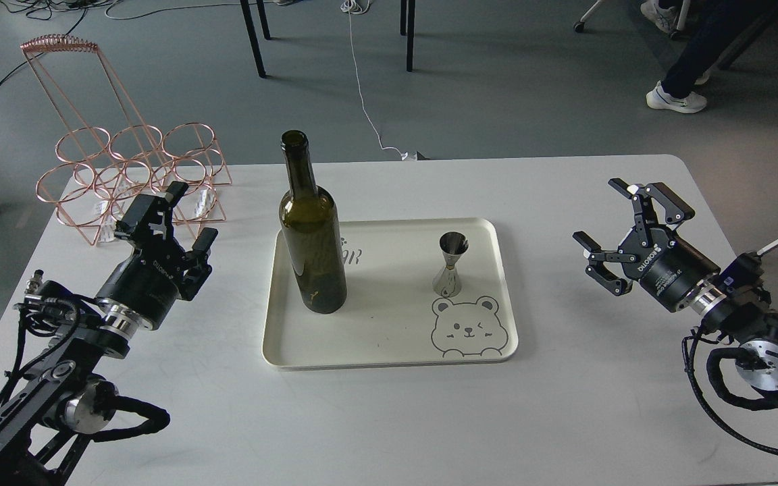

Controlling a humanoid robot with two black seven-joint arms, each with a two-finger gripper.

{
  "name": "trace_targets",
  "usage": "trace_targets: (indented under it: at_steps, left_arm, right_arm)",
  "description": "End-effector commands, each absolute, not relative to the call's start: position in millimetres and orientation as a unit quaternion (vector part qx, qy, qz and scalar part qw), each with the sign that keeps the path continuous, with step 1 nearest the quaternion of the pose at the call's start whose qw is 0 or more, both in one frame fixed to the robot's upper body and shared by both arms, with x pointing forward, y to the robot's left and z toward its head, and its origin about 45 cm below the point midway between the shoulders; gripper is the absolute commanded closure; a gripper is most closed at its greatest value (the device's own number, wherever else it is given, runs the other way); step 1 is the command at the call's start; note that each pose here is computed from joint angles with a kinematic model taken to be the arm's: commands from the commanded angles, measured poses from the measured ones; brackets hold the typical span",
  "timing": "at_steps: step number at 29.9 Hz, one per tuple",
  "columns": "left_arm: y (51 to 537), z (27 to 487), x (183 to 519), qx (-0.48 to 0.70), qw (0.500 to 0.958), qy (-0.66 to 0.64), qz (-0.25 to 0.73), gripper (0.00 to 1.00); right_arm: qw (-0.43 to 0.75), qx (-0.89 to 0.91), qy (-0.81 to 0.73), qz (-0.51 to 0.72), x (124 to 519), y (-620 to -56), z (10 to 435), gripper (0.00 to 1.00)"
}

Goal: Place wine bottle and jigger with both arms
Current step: 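Move the right gripper toward the metal jigger on the tray, then grasp the metal jigger with the right gripper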

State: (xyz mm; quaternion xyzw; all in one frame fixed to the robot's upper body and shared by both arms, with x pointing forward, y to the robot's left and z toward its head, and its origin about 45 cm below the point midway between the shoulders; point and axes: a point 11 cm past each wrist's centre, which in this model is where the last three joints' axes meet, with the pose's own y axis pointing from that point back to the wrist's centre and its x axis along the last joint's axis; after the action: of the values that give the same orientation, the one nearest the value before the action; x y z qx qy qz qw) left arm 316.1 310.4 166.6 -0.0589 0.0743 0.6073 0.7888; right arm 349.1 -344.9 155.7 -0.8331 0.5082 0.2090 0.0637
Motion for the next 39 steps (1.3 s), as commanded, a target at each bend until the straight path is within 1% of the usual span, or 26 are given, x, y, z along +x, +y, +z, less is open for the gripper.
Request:
trace_targets:
  at_steps: [1, 4, 8, 10, 13, 17, 21, 24, 26, 28, 30, 33, 36, 39]
  left_arm:
    - [308.3, 166.8, 316.1, -0.058, 0.790, 0.071, 0.606, 0.02]
    - [306.4, 166.7, 316.5, -0.060, 0.791, 0.074, 0.604, 0.02]
    - [305.2, 173.0, 316.6, -0.079, 0.802, 0.070, 0.588, 0.02]
    - [307.0, 178.1, 316.8, -0.097, 0.805, 0.061, 0.583, 0.02]
    - [307.6, 183.4, 316.8, -0.114, 0.805, 0.048, 0.580, 0.02]
    - [305.9, 183.5, 317.5, -0.115, 0.805, 0.049, 0.580, 0.02]
    - [306.1, 182.8, 316.9, -0.114, 0.805, 0.049, 0.580, 0.02]
    - [304.6, 182.5, 317.0, -0.113, 0.806, 0.050, 0.579, 0.02]
    - [303.9, 182.0, 317.0, -0.113, 0.806, 0.050, 0.579, 0.02]
    - [303.9, 182.0, 317.0, -0.113, 0.806, 0.050, 0.579, 0.02]
    - [304.0, 182.6, 317.0, -0.113, 0.806, 0.050, 0.578, 0.02]
    - [304.5, 182.7, 317.0, -0.112, 0.807, 0.049, 0.578, 0.02]
    - [303.9, 183.5, 317.0, -0.113, 0.807, 0.049, 0.577, 0.02]
    - [303.6, 184.1, 317.0, -0.115, 0.807, 0.048, 0.577, 0.02]
  right_arm:
    - [0.071, -0.827, 0.513, 0.221, 344.3, -343.9, 149.1, 0.02]
    - [0.069, -0.827, 0.510, 0.225, 340.5, -342.1, 145.6, 0.02]
    - [0.012, -0.847, 0.498, 0.185, 336.9, -338.6, 143.6, 0.02]
    - [-0.057, -0.868, 0.478, 0.121, 335.2, -335.5, 143.5, 0.02]
    - [-0.176, -0.893, 0.413, -0.018, 323.8, -324.5, 145.0, 0.02]
    - [-0.271, -0.883, 0.340, -0.177, 303.4, -318.5, 146.3, 0.02]
    - [-0.324, -0.835, 0.308, -0.320, 301.6, -329.1, 150.8, 0.02]
    - [-0.320, -0.788, 0.305, -0.428, 306.1, -324.7, 160.0, 0.02]
    - [-0.314, -0.761, 0.306, -0.478, 307.3, -324.5, 165.7, 0.02]
    - [-0.313, -0.742, 0.297, -0.514, 310.4, -322.7, 166.6, 0.02]
    - [-0.320, -0.736, 0.270, -0.532, 312.9, -315.9, 156.1, 0.02]
    - [-0.331, -0.737, 0.255, -0.530, 314.7, -308.0, 133.6, 0.04]
    - [-0.316, -0.756, 0.239, -0.521, 309.0, -278.1, 111.6, 0.04]
    - [-0.315, -0.757, 0.216, -0.530, 311.0, -263.1, 101.7, 0.05]
